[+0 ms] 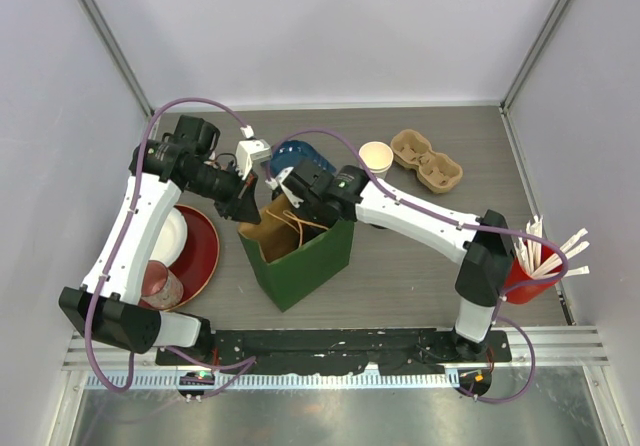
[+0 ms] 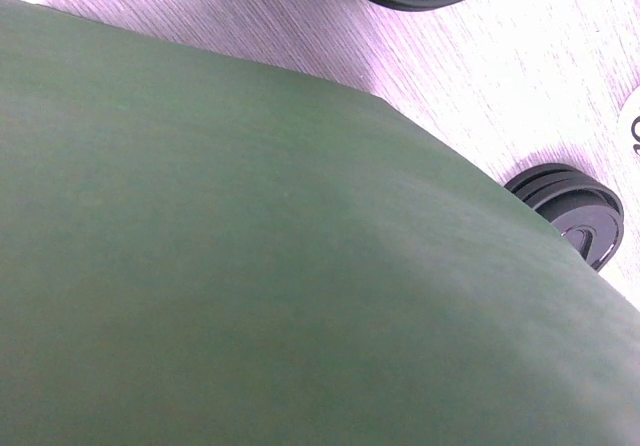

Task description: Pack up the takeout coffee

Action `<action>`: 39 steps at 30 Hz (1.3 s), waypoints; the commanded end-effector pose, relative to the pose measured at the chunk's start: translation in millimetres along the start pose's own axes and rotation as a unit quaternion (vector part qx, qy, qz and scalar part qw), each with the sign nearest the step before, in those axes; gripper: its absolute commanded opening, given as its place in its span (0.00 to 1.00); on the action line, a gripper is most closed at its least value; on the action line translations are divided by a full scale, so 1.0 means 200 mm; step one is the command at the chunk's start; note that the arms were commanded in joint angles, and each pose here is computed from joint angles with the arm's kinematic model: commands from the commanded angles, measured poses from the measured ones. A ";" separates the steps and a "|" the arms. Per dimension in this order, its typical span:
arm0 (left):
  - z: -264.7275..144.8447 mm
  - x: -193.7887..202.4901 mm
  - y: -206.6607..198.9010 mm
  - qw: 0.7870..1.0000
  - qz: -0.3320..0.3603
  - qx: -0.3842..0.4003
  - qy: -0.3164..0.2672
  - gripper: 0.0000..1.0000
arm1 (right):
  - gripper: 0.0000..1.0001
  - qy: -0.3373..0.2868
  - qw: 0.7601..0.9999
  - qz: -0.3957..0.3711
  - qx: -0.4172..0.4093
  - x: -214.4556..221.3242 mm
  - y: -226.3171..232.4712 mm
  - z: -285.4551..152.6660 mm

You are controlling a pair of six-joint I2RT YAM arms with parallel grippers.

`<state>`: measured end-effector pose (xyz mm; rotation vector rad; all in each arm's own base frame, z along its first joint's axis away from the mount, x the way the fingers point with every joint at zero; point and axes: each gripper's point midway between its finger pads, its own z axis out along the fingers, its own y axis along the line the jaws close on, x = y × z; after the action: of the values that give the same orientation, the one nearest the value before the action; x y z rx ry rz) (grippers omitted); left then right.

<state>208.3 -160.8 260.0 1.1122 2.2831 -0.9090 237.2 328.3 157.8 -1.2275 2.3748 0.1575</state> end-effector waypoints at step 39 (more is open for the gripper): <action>-0.09 0.12 -0.17 0.997 -0.037 0.038 0.054 0.00 | 0.62 -0.186 0.982 0.040 -0.017 -0.25 -0.01 -0.40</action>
<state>212.1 -160.8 263.6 1.1383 2.2491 -0.8883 235.9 330.0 208.9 -1.0816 2.2338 0.3000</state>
